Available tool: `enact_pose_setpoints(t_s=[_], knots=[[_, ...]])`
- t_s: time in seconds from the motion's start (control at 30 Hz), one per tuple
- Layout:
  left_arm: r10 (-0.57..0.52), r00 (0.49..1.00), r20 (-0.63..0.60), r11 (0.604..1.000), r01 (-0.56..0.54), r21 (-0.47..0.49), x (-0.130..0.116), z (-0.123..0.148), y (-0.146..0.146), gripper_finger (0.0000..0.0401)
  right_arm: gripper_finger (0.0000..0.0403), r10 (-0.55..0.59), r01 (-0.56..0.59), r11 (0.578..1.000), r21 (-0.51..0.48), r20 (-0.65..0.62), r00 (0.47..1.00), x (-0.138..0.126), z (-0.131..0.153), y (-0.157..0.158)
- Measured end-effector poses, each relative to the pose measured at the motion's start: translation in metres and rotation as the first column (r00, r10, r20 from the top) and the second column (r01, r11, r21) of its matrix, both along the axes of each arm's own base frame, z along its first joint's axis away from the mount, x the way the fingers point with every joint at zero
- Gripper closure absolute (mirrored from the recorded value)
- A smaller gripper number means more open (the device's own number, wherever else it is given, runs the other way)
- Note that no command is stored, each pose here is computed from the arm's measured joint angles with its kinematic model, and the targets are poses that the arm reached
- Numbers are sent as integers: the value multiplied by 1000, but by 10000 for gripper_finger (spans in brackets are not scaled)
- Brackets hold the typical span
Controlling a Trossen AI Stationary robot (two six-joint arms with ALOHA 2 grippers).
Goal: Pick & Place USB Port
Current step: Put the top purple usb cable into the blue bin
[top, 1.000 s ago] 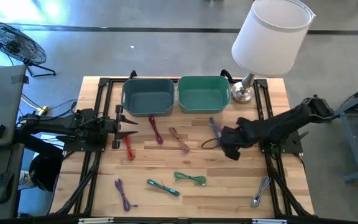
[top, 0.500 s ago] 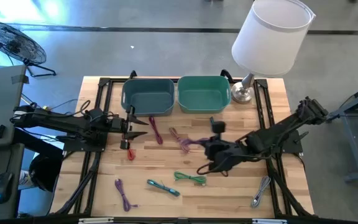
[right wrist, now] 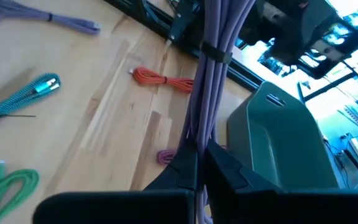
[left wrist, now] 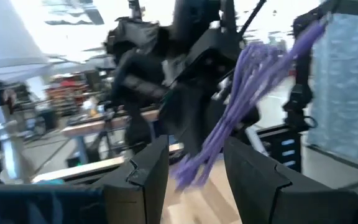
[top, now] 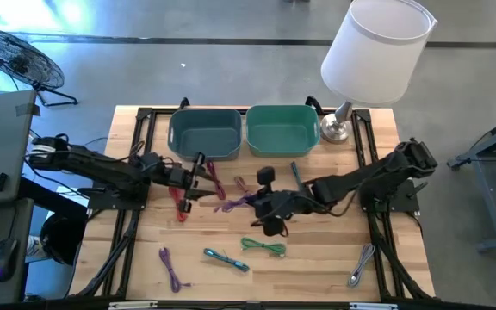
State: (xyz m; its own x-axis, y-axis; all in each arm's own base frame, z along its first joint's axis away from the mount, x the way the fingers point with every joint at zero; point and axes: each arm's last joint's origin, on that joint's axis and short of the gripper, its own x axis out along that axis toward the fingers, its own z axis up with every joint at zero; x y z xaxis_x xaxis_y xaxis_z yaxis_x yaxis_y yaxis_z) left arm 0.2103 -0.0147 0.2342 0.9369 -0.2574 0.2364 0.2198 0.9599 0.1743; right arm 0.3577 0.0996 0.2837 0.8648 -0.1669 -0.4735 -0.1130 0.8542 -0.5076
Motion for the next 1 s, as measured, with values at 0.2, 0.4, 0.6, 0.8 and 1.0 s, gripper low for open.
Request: enact_pose_setpoints(t_s=[0.2,0.4,0.6,0.8,1.0], knots=[[-82,996,-16,996,82,19,24,8,-3,249,401,-2,2,1000,1,17,1000,8,-3,-8],[-163,985,-50,986,165,29,38,9,-6,249,401,0,0,1000,-1,15,1000,8,-4,-9],[-260,960,-103,964,265,34,47,5,-9,249,401,0,0,1000,-2,11,1000,8,-4,-9],[-257,961,-100,964,263,47,47,5,-9,249,402,-5,5,1000,0,10,1000,9,-4,-12],[-267,959,-91,959,273,70,47,6,-10,249,402,-5,5,1000,24,8,1000,10,-4,-17]])
